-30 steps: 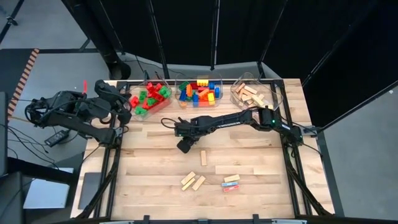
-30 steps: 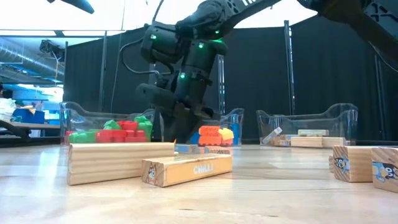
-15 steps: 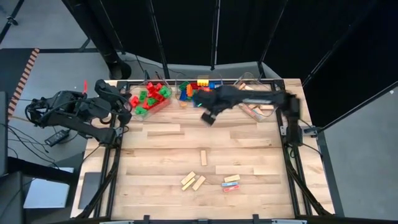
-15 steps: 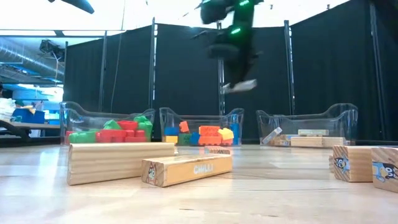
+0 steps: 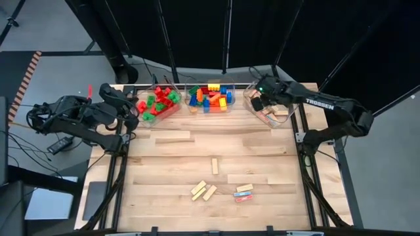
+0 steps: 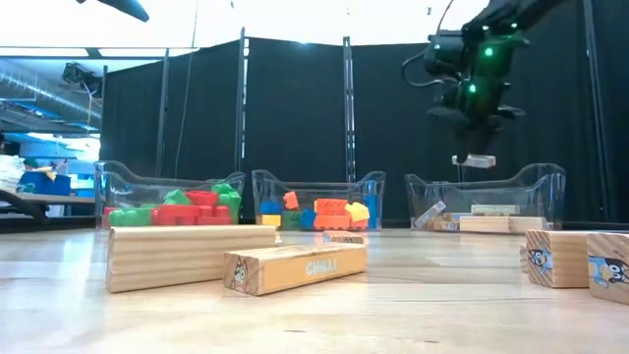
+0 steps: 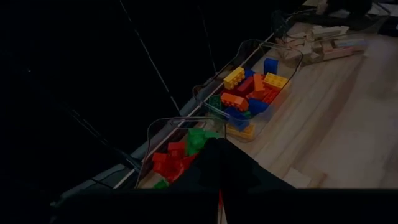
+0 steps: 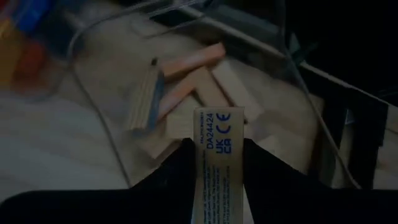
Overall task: Sort blocks by size
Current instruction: Put the brown wooden block into the right transparent bin
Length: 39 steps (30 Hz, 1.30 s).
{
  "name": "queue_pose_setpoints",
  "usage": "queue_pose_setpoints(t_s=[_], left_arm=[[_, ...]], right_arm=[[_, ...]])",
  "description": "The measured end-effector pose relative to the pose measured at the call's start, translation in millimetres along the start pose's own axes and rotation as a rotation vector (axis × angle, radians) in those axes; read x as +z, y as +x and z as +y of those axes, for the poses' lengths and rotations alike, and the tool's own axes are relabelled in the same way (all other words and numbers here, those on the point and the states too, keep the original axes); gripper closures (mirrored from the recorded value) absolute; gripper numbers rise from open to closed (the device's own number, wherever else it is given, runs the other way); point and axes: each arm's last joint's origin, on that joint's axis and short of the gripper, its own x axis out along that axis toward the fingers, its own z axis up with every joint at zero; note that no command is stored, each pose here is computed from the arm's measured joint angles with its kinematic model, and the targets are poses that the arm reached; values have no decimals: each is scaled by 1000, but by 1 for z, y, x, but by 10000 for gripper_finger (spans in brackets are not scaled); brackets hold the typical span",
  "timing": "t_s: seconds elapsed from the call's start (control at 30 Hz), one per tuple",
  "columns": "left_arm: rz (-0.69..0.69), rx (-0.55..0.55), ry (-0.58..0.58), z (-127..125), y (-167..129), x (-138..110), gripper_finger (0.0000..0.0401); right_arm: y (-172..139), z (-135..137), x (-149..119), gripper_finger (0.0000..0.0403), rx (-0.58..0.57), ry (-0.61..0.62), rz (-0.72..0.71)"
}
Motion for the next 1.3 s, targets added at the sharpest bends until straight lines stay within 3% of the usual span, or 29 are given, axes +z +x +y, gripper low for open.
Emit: queue_pose_setpoints(t_s=[0.07,0.13,0.23,0.3,0.4,0.47,0.57,0.67,0.77,0.93,1.1,1.3], left_arm=[[-1,-1,-1,0,0,0,397],[-1,-1,-2,0,0,0,397],[-1,-1,-6,0,0,0,397],[-1,-1,-6,0,0,0,397],[-1,-1,-7,0,0,0,397],[0,-1,-7,0,0,0,397],[0,-1,-8,0,0,0,397],[-1,-1,-8,0,0,0,397],[0,-1,-8,0,0,0,397],[1,-1,-1,0,0,0,397],[1,0,-11,0,0,0,397],[2,-1,-25,0,0,0,397]], right_arm=[[5,-7,1,266,-9,40,-10],[12,-13,2,205,-45,60,12],[12,-15,5,114,25,87,18],[9,-16,5,76,51,114,17],[-2,-14,9,59,133,132,-13],[-17,-4,14,65,284,84,-69],[-40,24,12,85,543,-54,-148],[-57,60,-2,107,682,-174,-181],[-63,102,-28,125,742,-386,-190],[-63,162,-79,141,817,-910,-278],[-60,202,-102,153,786,-1121,-283],[-56,240,-104,163,859,-1426,-309]])
